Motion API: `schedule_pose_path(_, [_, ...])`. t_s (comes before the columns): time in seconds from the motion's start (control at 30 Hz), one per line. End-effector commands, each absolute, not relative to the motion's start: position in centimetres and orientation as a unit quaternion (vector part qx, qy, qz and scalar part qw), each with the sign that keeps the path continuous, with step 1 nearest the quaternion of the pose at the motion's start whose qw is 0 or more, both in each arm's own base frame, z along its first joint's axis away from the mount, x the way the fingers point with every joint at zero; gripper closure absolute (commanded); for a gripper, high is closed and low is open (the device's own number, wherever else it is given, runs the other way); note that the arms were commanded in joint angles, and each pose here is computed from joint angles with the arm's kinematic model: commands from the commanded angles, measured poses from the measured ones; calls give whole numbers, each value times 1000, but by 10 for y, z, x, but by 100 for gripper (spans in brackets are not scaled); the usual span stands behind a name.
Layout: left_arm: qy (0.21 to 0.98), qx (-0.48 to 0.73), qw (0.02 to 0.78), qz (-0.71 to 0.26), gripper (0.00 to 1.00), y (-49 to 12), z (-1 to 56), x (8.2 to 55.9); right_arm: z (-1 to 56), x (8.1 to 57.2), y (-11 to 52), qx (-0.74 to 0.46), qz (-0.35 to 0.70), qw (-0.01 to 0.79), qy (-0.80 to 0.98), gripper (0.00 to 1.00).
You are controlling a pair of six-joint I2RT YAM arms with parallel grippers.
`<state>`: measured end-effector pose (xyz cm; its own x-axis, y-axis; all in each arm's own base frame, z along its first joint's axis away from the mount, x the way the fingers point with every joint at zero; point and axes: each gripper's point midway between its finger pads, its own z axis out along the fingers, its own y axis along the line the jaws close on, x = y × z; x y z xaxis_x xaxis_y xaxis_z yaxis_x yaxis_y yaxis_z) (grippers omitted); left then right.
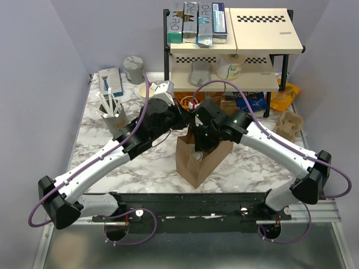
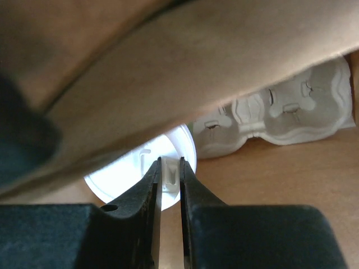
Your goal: Pack the takeout coffee
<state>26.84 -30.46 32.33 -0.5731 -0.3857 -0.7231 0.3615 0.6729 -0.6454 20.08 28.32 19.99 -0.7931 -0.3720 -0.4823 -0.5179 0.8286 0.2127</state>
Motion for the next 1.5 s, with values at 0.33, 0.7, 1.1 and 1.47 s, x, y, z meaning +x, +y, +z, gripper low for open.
schedule_pose_path(0.33, [779, -21, 472, -412, 100, -299, 332, 268, 158, 189, 275, -236, 149, 185, 942, 99])
schedule_pose_path(0.7, [782, -22, 472, -408, 100, -298, 330, 268, 144, 187, 273, -224, 146, 178, 947, 99])
schedule_pose_path(1.1, [783, -19, 471, -407, 100, -300, 328, 269, 157, 192, 273, -208, 153, 201, 945, 75])
schedule_pose_path(1.47, [783, -14, 468, -409, 100, -301, 328, 267, 179, 197, 278, -193, 170, 227, 939, 56])
